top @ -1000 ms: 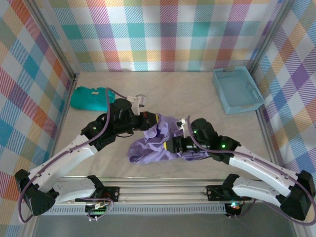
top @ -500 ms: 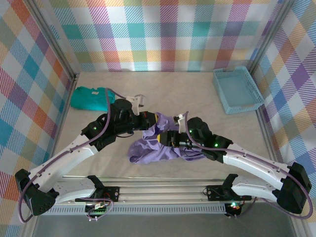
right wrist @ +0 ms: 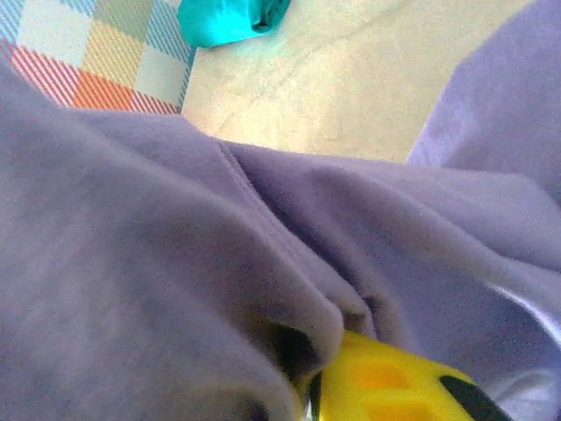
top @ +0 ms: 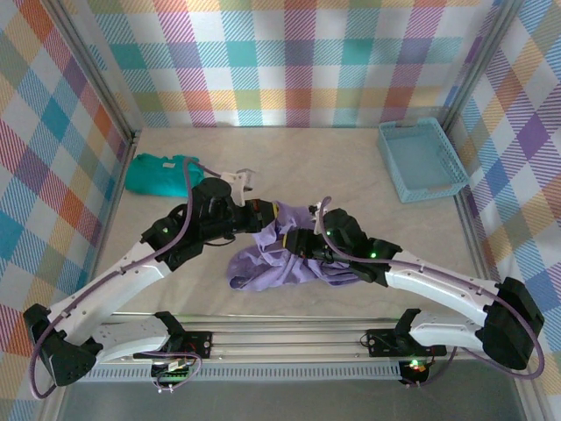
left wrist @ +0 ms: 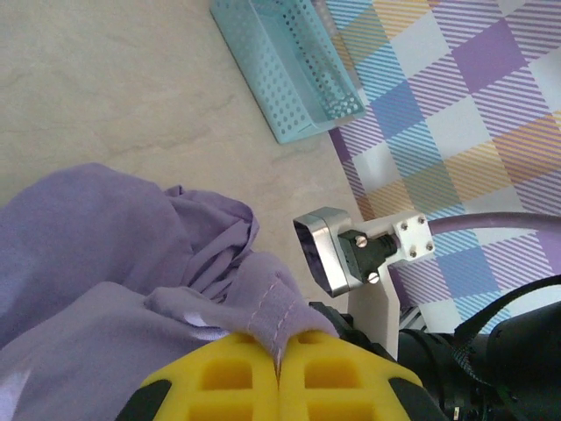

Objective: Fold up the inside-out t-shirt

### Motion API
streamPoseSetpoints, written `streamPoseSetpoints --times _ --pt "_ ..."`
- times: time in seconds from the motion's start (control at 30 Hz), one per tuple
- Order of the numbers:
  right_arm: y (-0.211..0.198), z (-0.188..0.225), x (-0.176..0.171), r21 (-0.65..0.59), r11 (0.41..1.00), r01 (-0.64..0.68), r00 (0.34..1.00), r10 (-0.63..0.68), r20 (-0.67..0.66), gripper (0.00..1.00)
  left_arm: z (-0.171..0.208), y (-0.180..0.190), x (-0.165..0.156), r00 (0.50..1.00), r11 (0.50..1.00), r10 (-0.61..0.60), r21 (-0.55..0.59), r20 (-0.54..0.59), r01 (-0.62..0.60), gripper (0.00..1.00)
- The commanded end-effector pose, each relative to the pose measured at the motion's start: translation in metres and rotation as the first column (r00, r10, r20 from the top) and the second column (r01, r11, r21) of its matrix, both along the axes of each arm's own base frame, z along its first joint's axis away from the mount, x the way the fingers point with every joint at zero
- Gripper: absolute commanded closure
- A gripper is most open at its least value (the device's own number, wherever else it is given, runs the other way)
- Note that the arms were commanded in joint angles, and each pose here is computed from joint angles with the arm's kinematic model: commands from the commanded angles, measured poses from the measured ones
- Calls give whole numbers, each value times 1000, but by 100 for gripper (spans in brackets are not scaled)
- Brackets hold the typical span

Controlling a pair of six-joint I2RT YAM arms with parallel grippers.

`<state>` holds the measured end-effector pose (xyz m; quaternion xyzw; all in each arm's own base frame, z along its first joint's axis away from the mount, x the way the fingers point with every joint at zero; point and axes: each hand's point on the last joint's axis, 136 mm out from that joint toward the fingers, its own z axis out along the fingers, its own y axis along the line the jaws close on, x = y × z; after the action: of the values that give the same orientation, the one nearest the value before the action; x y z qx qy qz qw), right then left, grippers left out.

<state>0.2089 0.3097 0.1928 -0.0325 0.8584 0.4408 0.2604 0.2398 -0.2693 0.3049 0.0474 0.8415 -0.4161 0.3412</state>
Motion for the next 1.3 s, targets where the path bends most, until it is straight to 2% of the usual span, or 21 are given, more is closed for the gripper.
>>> streamPoseSetpoints --times 0.0,0.1,0.3,0.53,0.67,0.8,0.93,1.03,1.13,1.27 --pt "0 29 1 47 998 -48 983 39 178 88 5 14 2 998 999 46 15 43 -47 100" --pt "-3 50 -8 62 986 -157 942 131 310 94 1 28 8 995 995 96 29 30 -97 100" --pt "-5 88 -35 88 908 -409 797 308 520 98 -5 53 20 984 984 176 25 -1 -175 100" --pt "-9 114 -44 121 833 -541 688 355 632 100 -26 59 29 979 978 200 61 -45 -197 100" --pt "-5 112 -43 110 817 -565 666 374 645 99 -44 65 32 974 971 217 116 -64 -209 100" --pt "-2 94 -27 68 856 -513 715 382 585 98 -51 71 28 978 966 206 170 -40 -197 97" --pt "-2 89 -27 65 857 -511 714 382 587 99 -50 74 17 988 973 156 174 4 -154 73" --pt "-2 88 -28 64 853 -519 705 384 597 99 -46 64 3 998 986 53 154 19 -55 55" --pt "-3 88 -30 57 848 -526 689 386 613 100 -30 48 -16 995 995 -81 71 60 77 49" --pt "-3 89 -30 40 850 -526 680 391 621 100 -10 32 -36 973 980 -197 -6 120 199 48"
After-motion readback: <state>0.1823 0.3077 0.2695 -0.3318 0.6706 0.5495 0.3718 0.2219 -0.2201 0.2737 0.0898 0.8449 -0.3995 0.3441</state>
